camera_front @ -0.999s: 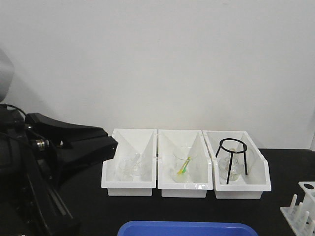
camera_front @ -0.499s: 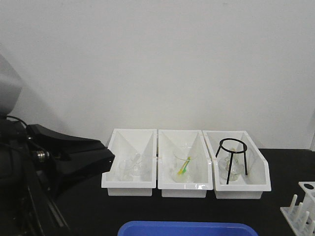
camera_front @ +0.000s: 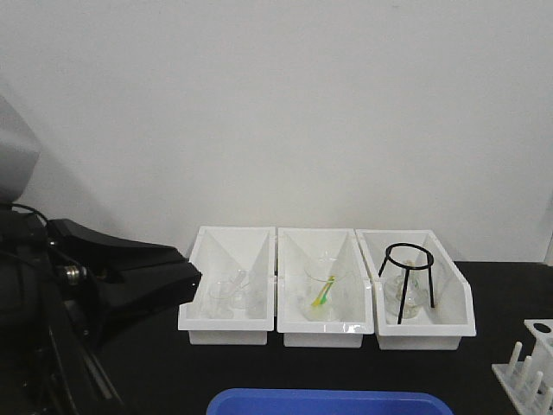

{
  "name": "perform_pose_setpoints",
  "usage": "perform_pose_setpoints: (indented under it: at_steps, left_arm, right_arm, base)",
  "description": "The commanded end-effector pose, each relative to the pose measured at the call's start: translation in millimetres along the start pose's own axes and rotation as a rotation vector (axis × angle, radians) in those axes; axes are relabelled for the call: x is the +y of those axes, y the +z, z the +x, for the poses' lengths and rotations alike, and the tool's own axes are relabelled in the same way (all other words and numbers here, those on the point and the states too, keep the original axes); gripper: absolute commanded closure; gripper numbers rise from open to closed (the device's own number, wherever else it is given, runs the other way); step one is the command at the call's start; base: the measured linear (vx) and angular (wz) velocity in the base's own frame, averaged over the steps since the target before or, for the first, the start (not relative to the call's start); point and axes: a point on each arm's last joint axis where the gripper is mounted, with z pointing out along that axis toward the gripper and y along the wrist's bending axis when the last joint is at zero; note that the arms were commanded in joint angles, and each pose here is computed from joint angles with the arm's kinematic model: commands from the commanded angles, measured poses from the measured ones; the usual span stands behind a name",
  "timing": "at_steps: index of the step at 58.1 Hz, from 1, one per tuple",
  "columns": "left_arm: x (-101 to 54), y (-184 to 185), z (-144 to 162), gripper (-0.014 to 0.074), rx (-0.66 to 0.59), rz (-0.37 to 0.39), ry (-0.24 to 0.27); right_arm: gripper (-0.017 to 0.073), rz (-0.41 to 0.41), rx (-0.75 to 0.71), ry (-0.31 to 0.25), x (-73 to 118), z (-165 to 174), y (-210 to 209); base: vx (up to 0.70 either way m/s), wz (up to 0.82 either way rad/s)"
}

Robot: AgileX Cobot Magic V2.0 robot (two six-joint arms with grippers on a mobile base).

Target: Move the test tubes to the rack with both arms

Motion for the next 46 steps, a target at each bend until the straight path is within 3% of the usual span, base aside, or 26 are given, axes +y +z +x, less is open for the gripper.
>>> perform_pose_setpoints:
  at_steps: [1, 12, 22, 27, 37, 46]
  left_arm:
    - [-0.1, -10, -16, 0.0615, -0.115, 0.002, -0.010]
    - [-0.1, -10, -16, 0.0615, -0.119, 0.000, 0.015]
    - [0.1, -10, -19, 0.0615, -0.148, -0.013, 0.160]
    - [1.4, -11, -23, 0.0615, -0.187, -0.028, 0.203]
    - [15.9, -10, -23, 0.0615, -0.219, -0.103, 0.189]
    - [33.8, -4, -4, 0.0615, -0.249, -0.194, 0.160]
  right_arm:
    - [0.0567, -0.018, -0.055, 0.003, 1.8, -14, -1]
    - [0.0567, -0.018, -0.055, 0.003, 1.8, -14, -1]
    - [0.0567, -0.018, -0.055, 0.003, 1.8, -14, -1]
    - [0.0567, -0.018, -0.055, 0.003, 1.8, -14, -1]
    - [0.0567, -0.018, -0.055, 0.003, 1.8, -14, -1]
    - [0.0567, -0.018, -0.055, 0.003, 1.8, -14, -1]
  base:
    - [0.00, 0.00]
    - [0.00, 0.00]
    - [0.00, 0.00]
    - [0.00, 0.00]
    - [0.00, 0.00]
    - [0.00, 0.00]
